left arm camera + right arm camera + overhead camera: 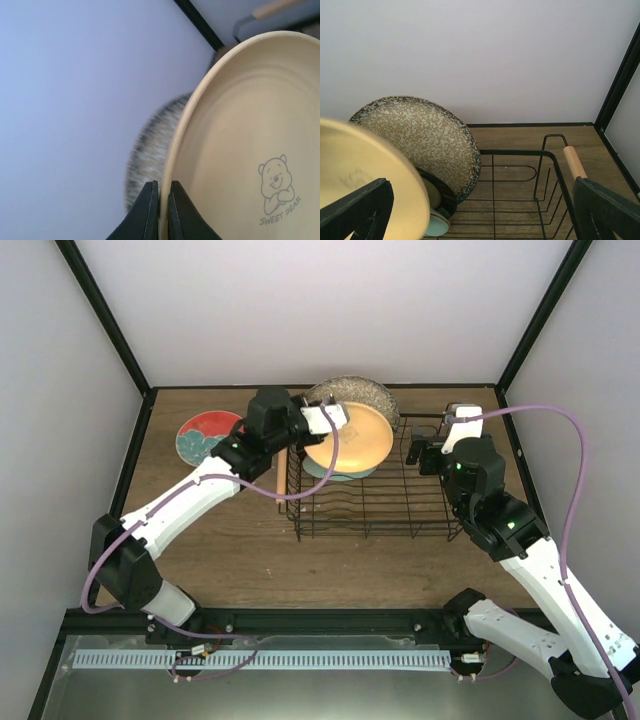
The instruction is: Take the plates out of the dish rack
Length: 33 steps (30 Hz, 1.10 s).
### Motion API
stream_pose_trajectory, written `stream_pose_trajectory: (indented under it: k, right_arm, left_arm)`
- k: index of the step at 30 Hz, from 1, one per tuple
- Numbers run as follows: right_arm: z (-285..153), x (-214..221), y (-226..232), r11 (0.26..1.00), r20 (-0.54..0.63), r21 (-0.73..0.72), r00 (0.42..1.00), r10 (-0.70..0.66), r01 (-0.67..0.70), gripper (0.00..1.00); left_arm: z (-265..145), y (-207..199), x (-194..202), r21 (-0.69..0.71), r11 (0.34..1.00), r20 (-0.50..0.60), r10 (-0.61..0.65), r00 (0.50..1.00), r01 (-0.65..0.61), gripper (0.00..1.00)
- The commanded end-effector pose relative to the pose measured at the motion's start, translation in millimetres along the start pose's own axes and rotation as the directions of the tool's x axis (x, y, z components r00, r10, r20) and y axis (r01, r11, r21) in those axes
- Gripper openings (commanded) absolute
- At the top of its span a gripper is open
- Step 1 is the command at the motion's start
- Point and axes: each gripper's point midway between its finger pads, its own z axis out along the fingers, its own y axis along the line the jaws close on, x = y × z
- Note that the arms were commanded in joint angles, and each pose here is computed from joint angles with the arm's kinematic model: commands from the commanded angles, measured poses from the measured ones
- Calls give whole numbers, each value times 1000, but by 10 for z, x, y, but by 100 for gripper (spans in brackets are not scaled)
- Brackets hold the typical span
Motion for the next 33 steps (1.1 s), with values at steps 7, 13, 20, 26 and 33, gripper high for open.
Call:
stream_pose_trajectory:
  k: [7,13,20,26,33]
  right_arm:
    - [-18,-28,-20,1000,13,-1,1000,25,-25,100]
    - [-26,1,-24,1000,8,-4,1000,24,-24,100]
    - [-31,63,-35,1000,0,-4,1000,26,-26,100]
    - [20,70,16,1000,-1,-16,1000,9,-9,100]
    - [75,22,63,1000,1,-21,1000,-14,14,100]
  left_arm:
    - [-665,1548,-643,-352,891,262,-200,944,287,4]
    - [-1036,2233,-118,-512,717,299,-367,881,472,4]
    - [-1933,3036,1555,-649,166,468,-683,561,742,4]
    - [-1932,2584,2828,-535,-156,468,-873,138,830,4]
    - [-1698,1412,3788,-442,-529,442,-831,-337,725,4]
